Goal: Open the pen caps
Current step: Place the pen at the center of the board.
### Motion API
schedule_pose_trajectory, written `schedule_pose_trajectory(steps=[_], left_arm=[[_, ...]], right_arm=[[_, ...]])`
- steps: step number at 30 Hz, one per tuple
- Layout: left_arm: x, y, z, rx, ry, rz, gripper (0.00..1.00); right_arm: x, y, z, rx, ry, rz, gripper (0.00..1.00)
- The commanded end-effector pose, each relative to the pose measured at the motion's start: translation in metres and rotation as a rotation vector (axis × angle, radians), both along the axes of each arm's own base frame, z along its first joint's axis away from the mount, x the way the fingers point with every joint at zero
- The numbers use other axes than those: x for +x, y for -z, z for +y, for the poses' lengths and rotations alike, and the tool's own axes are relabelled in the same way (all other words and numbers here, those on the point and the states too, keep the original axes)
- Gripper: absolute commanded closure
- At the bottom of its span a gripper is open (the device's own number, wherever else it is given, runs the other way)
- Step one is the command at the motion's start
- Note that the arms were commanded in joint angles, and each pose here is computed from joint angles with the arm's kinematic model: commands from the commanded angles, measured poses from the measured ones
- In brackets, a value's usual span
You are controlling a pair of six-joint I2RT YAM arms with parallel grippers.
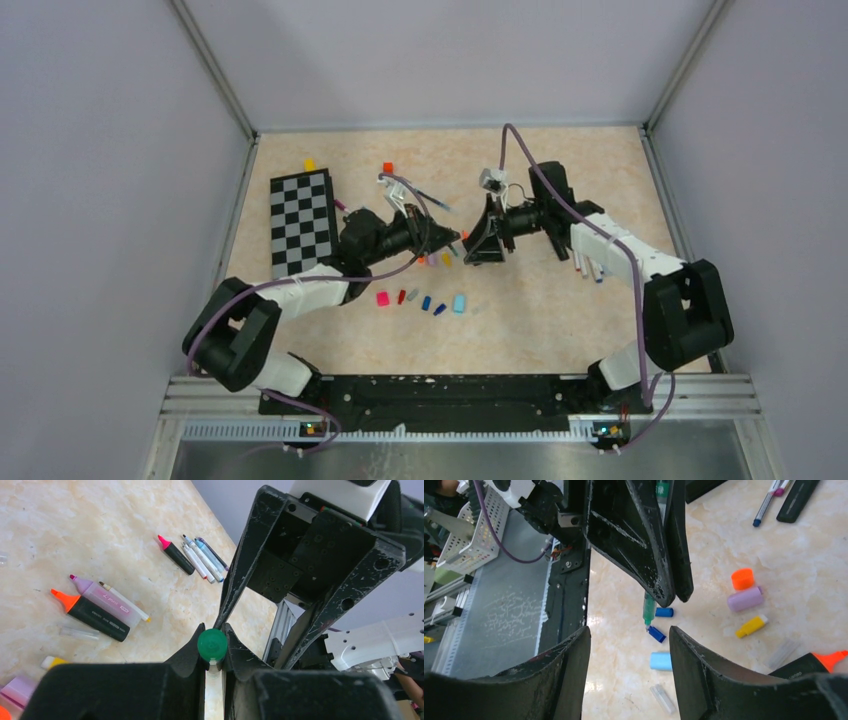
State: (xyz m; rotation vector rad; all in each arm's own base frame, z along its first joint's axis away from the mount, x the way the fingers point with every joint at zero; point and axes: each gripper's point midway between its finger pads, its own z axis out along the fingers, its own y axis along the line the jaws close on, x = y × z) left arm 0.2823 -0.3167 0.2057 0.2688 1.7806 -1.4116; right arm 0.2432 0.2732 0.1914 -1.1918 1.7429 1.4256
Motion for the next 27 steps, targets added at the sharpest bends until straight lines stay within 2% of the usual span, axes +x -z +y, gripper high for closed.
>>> schedule_pose_trajectory(steps=[1,7,11,12,16,17,20,27], left_arm=[[0.009,-0.027,-0.005,-0.09,-0.043,-0.054,0.99],[0.007,-0.027,-0.011,-0.127,-0.053,-0.024,0.99],[0.004,-0.026,-0.015,-0.137,-0.045,-0.013,0.99],[0.004,-0.026,-0.016,-0.138,-0.044,-0.011,0.99],[0.003,-0.025,-0.018,-0.143,-0.046,-0.008,0.98],[0.004,-0.026,-0.018,-0.144,-0.048,-0.009,0.97],[0.005,-0.029,-0.016,-0.143,-0.059,-0.023,0.8],[0.016,-0.046,0.007,-0.074,-0.173,-0.127,0.27]], right_arm=[[0.009,-0.008,0.011,0.061,0.018,0.015,0.43],[0.009,0.001,0.026,0.04,0.024,0.035,0.43],[0.009,0.002,0.032,0.039,0.027,0.064,0.49],[0.009,0.001,0.032,0.044,0.028,0.066,0.54],[0.006,-0.002,0.033,0.063,0.008,0.072,1.0],[0.006,-0.002,0.033,0.062,0.008,0.071,1.0],[0.005,0.002,0.031,0.047,0.014,0.064,1.0],[0.0,0.024,0.017,-0.034,0.001,-0.008,1.0]])
